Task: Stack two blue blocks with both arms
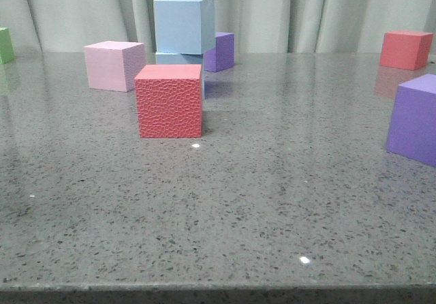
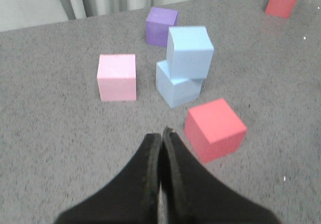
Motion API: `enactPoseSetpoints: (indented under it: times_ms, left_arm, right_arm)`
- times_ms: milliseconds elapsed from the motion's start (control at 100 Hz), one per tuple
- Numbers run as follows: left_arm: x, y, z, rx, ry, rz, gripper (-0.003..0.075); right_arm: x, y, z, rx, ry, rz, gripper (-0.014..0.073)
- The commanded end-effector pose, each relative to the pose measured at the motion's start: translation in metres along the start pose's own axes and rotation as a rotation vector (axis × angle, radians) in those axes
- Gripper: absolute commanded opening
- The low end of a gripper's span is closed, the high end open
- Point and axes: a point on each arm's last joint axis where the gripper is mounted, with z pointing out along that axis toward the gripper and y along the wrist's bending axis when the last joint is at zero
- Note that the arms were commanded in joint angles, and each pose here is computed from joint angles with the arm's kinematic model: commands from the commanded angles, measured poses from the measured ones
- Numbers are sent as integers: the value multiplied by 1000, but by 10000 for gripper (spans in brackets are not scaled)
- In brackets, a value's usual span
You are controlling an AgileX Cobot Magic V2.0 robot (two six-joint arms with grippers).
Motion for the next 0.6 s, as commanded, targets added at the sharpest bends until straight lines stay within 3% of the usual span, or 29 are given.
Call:
enactPoseSetpoints:
  times_ms: [0,270,590]
  left_arm:
    - [7,1,-10,34,-106,8,-18]
    - [66,9,-18,80,-153,-9,-19]
    - [83,14,-27,77,-202,8,-19]
  right_arm:
    - [-7,5,-4,-68,-146,-6,-112]
    - [20,7,-5,-112,-189,-16,-112]
    - [21,7,-5,-108,-180,-18,-112]
